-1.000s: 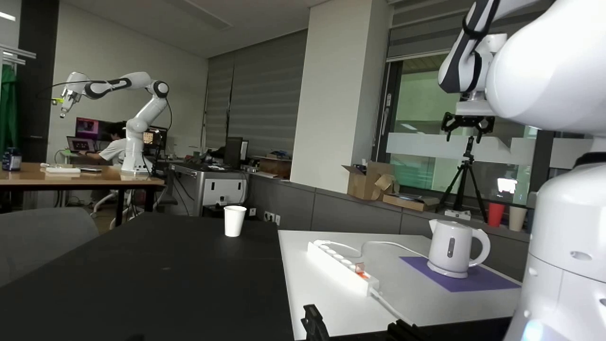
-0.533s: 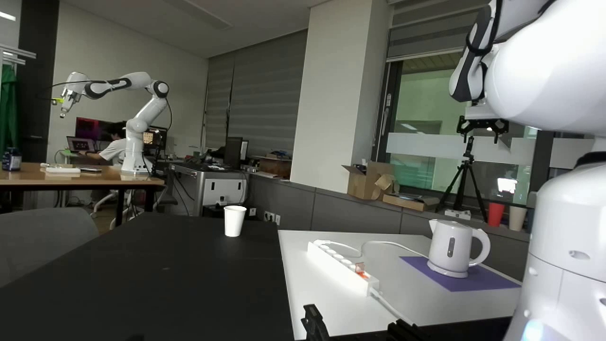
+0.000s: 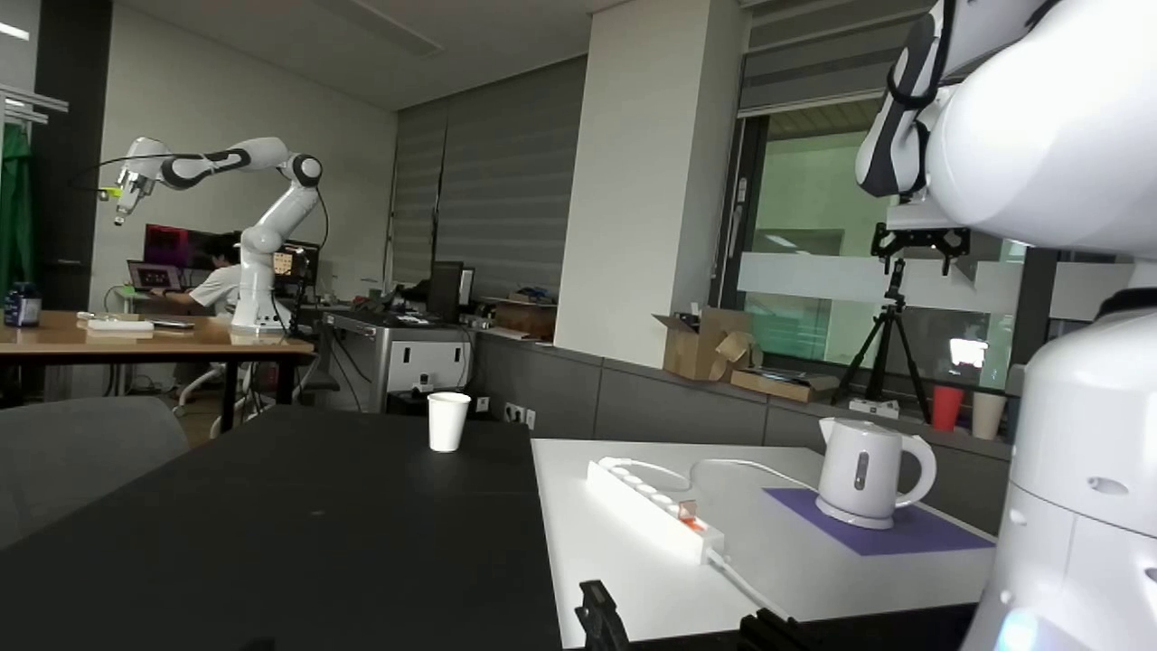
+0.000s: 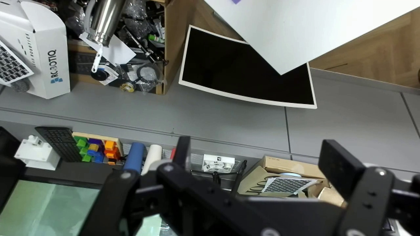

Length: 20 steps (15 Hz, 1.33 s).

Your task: Press the switch on the kettle

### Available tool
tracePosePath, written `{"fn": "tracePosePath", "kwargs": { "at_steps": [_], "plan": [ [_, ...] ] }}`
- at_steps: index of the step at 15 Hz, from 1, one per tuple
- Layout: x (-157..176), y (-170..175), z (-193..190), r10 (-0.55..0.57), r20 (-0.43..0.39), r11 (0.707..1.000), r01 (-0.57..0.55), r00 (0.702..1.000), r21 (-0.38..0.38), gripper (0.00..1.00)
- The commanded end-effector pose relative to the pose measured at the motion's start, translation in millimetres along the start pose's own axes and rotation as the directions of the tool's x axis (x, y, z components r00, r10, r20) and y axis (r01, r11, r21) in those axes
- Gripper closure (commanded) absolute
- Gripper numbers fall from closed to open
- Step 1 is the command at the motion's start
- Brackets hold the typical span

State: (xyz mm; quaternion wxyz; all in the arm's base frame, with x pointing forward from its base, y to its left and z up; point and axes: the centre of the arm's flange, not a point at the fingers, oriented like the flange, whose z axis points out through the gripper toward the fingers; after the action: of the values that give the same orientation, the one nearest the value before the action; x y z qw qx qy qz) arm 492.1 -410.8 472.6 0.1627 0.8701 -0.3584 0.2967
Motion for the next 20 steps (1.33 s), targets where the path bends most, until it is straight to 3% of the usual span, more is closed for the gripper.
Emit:
{"fn": "tracePosePath", "kwargs": {
  "at_steps": [1,12,15,16,17,19,20],
  "plan": [
    [0,0,0,0.000,0.000,1.000,0.000,1.000,0.000,0.00],
    [0,0,0,0.000,0.000,1.000,0.000,1.000,0.000,0.00],
    [16,3,21,0.016,0.003,1.000,-0.016,1.000,-0.014,0.00],
    [19,5,28,0.025,0.021,1.000,-0.025,0.999,-0.014,0.05],
    [21,10,37,0.039,0.055,0.999,-0.038,0.998,-0.010,0.27],
    [18,20,50,0.064,0.110,0.998,-0.061,0.992,-0.025,0.30],
    [17,25,54,0.074,0.132,0.997,-0.071,0.989,-0.030,0.37]
  ]
}}
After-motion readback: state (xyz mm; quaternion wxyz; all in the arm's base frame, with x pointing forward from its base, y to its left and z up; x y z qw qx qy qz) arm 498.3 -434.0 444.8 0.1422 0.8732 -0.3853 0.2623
